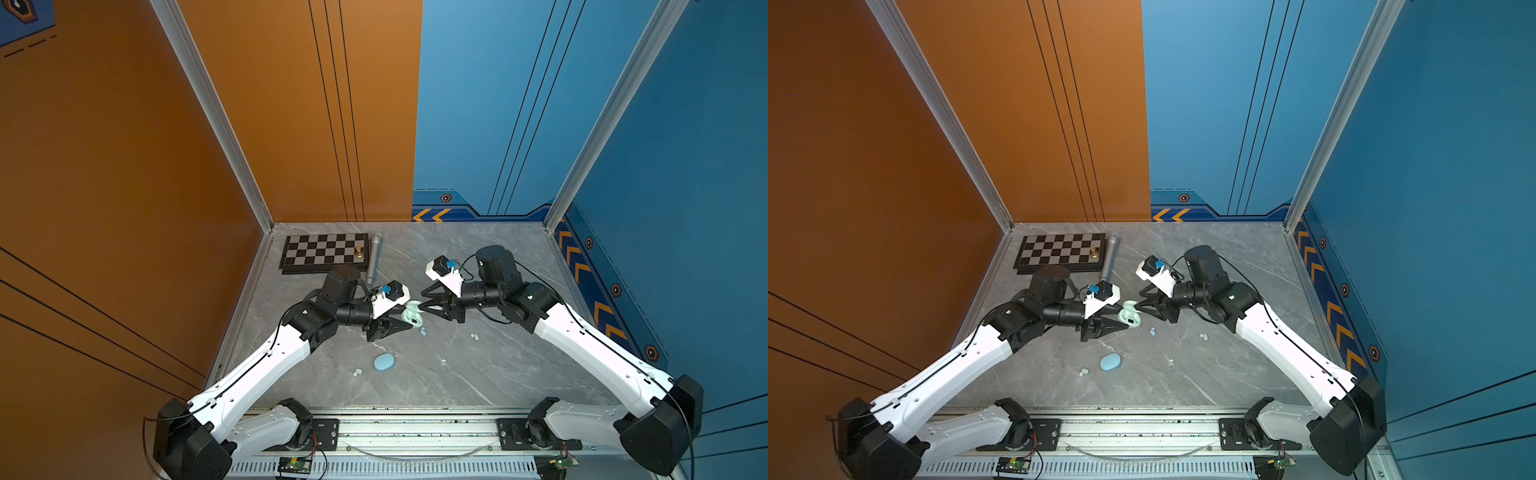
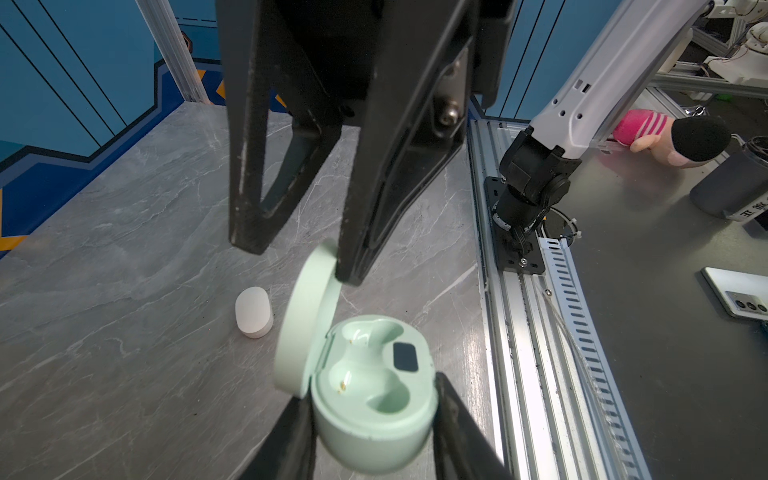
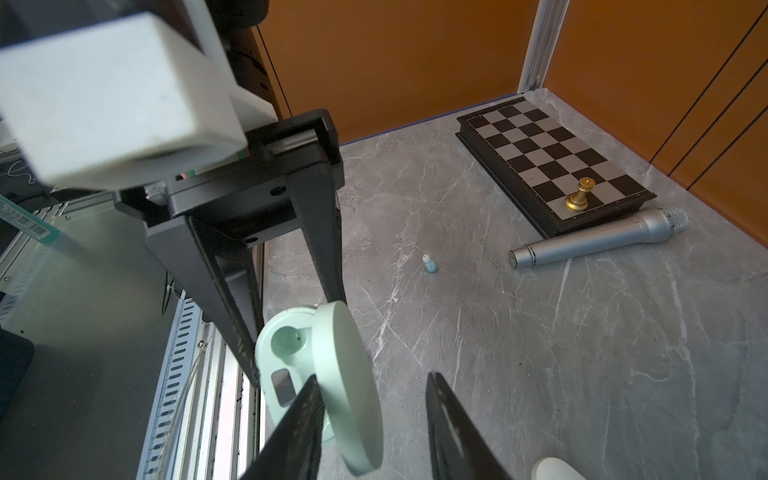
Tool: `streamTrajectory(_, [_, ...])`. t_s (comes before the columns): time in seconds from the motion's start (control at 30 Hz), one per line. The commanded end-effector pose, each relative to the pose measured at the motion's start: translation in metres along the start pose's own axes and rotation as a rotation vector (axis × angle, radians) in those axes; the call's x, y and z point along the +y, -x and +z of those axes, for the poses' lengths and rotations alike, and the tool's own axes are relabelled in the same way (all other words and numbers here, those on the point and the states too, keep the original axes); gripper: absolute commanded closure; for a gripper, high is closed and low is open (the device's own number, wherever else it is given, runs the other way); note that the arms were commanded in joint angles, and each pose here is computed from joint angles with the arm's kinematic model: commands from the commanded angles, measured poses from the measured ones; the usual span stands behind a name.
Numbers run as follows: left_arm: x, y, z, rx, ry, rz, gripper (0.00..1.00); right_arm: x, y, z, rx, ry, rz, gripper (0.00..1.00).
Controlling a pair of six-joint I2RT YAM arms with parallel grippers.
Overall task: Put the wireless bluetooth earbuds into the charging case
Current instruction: 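Pull the green case lid open with the right gripper while the left holds the base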
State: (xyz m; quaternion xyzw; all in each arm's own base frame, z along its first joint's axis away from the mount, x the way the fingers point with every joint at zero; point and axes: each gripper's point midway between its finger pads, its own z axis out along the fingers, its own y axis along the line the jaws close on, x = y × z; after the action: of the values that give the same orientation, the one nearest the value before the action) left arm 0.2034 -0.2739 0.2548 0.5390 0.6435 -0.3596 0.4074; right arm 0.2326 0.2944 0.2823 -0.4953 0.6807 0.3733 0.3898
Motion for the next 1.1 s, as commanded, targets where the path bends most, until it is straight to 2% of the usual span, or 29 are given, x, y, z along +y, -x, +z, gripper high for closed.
streamTrajectory(0.0, [0.0,0.015,-0.001,-0.026,-0.001,0.024,1.0,0.006,-0.011,0.002,0.025,0.026,-0.007,0.59])
streamTrajectory(0.17, [-0.001,0.016,0.0,-0.026,-0.004,0.026,1.0,0.006,-0.02,0.001,0.046,0.012,-0.013,0.59])
streamTrajectory(0.23, [-0.001,0.017,0.0,-0.027,-0.002,0.029,1.0,0.005,-0.022,0.001,0.053,0.004,-0.013,0.63])
streamTrajectory(0.53, [-0.001,0.016,0.0,-0.025,0.0,0.021,1.0,0.004,-0.02,-0.002,0.05,-0.014,-0.039,0.83])
streamTrajectory(0.7, [0.005,0.022,0.001,-0.04,0.018,-0.025,1.0,0.004,-0.017,-0.005,0.046,-0.032,-0.081,0.92])
streamTrajectory(0.83, [0.009,0.024,0.002,-0.053,0.037,-0.049,0.73,0.001,-0.015,-0.007,0.047,-0.062,-0.106,0.94])
streamTrajectory(0.93, [0.011,0.023,0.0,-0.053,0.056,-0.05,0.58,-0.002,-0.014,-0.011,0.052,-0.101,-0.136,0.94])
streamTrajectory(0.97, [0.011,0.024,-0.002,-0.054,0.065,-0.046,0.55,-0.003,-0.013,-0.012,0.055,-0.114,-0.154,0.94])
streamTrajectory(1.07, [0.016,0.028,-0.007,-0.059,0.102,-0.027,0.51,-0.005,-0.015,-0.015,0.077,-0.151,-0.205,0.94])
